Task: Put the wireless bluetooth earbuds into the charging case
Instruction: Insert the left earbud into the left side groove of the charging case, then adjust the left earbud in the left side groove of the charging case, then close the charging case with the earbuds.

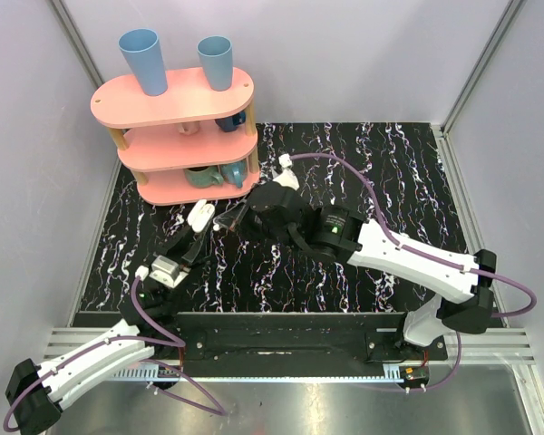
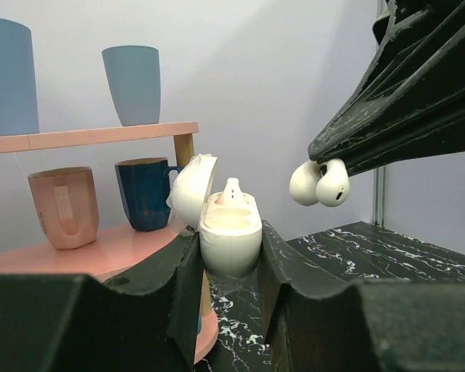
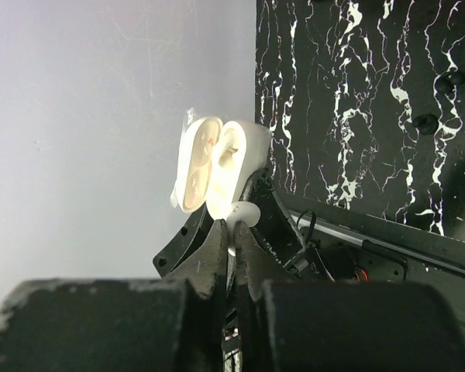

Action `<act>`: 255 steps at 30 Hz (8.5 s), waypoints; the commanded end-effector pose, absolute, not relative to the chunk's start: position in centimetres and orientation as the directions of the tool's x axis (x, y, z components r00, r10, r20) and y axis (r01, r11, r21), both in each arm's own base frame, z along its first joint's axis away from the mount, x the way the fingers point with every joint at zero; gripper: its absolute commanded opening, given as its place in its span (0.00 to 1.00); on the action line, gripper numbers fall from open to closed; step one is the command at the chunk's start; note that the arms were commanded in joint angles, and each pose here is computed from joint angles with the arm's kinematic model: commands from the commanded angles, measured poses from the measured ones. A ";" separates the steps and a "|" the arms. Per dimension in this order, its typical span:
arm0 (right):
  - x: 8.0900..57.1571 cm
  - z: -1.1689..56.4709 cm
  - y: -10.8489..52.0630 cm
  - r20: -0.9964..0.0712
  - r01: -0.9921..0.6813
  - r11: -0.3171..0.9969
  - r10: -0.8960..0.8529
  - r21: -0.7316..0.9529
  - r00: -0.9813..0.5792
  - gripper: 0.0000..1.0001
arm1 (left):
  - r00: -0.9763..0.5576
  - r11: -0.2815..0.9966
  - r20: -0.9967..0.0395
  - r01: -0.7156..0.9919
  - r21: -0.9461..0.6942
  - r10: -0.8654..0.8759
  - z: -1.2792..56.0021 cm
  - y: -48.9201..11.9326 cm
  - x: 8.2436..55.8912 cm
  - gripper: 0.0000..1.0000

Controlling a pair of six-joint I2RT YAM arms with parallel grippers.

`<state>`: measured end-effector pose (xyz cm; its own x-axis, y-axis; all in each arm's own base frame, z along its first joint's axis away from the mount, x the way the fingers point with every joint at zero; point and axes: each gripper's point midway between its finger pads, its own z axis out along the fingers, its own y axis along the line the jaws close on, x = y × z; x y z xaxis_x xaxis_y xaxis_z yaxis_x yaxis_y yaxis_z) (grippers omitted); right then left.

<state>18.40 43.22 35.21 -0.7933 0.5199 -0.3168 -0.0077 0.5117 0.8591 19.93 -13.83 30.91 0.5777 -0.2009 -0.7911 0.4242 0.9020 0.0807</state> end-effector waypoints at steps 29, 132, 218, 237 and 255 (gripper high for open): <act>19.1 37.4 45.5 -0.392 -0.038 0.529 0.577 0.848 -0.716 0.00 | 0.569 0.915 -0.806 0.393 0.097 -0.159 28.1 -13.6 20.5 0.00; 13.9 38.8 39.8 -0.979 -0.861 0.466 0.061 0.201 -0.196 0.31 | 0.364 0.616 -0.853 0.785 0.066 -0.372 31.3 -19.2 14.9 0.00; 18.0 39.8 38.7 -0.952 -0.791 0.530 0.166 0.305 -0.256 0.38 | 0.356 0.634 -0.863 0.772 0.056 -0.358 31.5 -18.5 14.9 0.00; 18.4 38.7 41.7 -0.915 -0.787 0.468 0.166 0.401 -0.367 0.43 | 0.320 0.529 -0.880 0.843 0.095 -0.351 31.5 -20.5 13.5 0.00; 17.8 36.9 42.6 -0.897 -0.785 0.442 0.128 0.434 -0.424 0.44 | 0.310 0.499 -0.879 0.861 0.097 -0.363 31.8 -20.7 12.9 0.00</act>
